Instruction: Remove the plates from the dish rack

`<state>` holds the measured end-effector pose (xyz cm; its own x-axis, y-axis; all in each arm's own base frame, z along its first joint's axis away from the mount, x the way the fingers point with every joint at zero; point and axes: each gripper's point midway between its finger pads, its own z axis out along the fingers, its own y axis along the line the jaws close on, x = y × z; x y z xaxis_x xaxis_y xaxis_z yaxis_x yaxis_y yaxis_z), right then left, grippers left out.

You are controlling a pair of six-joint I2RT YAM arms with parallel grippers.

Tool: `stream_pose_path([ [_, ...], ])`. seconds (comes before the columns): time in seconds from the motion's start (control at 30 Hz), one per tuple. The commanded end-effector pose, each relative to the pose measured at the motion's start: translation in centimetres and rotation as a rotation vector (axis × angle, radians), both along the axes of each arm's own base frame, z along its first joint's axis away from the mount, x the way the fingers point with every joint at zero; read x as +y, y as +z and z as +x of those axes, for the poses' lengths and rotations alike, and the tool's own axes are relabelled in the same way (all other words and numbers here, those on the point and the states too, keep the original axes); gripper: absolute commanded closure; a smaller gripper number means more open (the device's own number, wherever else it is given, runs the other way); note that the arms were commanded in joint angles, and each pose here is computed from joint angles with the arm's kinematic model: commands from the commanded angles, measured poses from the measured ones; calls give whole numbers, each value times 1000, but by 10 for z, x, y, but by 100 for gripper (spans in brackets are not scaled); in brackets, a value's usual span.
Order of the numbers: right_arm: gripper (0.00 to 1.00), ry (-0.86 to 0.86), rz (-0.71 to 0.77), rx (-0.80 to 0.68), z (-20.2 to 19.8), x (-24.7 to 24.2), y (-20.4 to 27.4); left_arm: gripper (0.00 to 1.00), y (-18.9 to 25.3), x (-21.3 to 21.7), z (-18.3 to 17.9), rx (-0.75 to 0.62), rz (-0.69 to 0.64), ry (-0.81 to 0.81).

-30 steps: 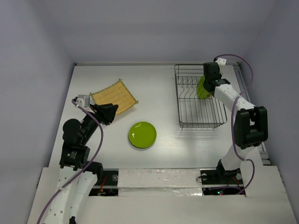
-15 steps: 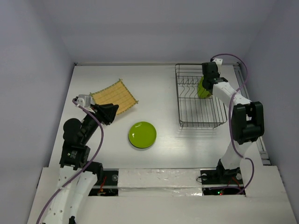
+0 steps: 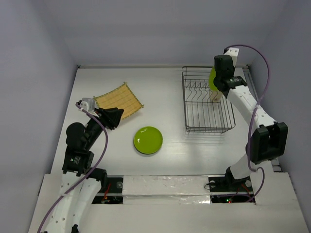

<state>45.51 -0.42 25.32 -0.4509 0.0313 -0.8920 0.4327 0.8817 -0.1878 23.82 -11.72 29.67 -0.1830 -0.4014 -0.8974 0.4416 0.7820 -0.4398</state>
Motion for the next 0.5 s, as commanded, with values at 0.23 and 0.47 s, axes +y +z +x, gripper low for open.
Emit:
stream_pose_path([
  [0.23, 100, 839, 508, -137, -90, 220, 34, 68, 29, 1, -2, -79, -8, 4],
  [0.47, 100, 1160, 696, -1, -169, 309, -19, 75, 29, -1, -2, -78, -9, -9],
])
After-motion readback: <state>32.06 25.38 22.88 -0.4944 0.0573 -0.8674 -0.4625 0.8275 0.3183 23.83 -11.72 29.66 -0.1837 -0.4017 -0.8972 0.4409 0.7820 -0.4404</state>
